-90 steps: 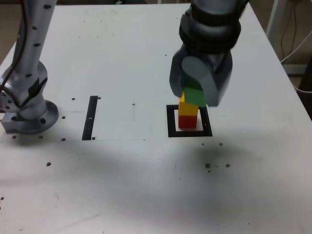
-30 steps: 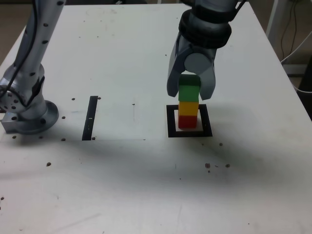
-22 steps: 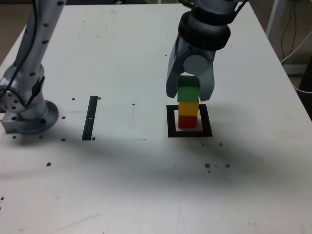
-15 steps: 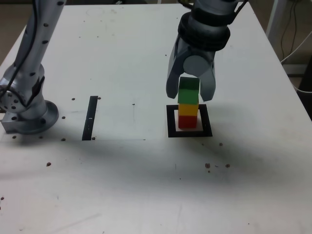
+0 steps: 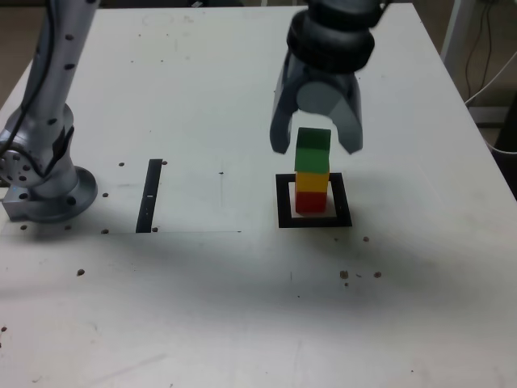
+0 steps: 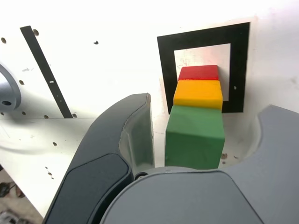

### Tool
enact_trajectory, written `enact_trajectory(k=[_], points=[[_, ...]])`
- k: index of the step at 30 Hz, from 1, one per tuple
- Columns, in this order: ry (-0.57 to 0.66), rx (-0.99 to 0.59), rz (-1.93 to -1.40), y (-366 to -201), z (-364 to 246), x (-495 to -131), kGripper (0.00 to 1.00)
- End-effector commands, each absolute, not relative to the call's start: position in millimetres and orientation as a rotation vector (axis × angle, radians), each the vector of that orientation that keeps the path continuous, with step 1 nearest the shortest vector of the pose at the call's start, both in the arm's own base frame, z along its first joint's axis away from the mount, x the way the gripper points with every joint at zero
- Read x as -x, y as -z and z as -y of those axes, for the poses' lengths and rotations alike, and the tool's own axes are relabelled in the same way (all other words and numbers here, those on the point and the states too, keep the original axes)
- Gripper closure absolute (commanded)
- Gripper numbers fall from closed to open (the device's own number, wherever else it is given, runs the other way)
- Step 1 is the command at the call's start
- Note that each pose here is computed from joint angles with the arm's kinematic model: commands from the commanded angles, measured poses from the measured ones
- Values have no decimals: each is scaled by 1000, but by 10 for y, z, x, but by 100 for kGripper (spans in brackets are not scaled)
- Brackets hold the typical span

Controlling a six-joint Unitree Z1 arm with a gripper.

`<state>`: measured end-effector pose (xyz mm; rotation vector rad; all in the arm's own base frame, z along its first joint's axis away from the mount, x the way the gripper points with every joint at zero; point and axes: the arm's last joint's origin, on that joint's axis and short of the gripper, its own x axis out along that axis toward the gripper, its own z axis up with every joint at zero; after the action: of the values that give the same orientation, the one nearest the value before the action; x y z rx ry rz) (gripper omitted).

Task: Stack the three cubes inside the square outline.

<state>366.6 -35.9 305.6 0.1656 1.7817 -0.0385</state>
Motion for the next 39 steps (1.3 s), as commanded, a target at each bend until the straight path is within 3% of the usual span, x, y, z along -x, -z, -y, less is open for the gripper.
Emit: enact_trajectory(k=[1,11,21,26,31,39], points=[[32,-166,-1768,-3156,345,-3600,1],[27,-169,-1729,-3379,323,-3418,1],[20,-173,-1729,-3420,309,-3321,1],[-3,-170,-1742,-3447,275,-3099,0],[-32,-149,-1772,-3394,201,-2777,0],[-56,-116,-1802,-3147,107,-2312,0]])
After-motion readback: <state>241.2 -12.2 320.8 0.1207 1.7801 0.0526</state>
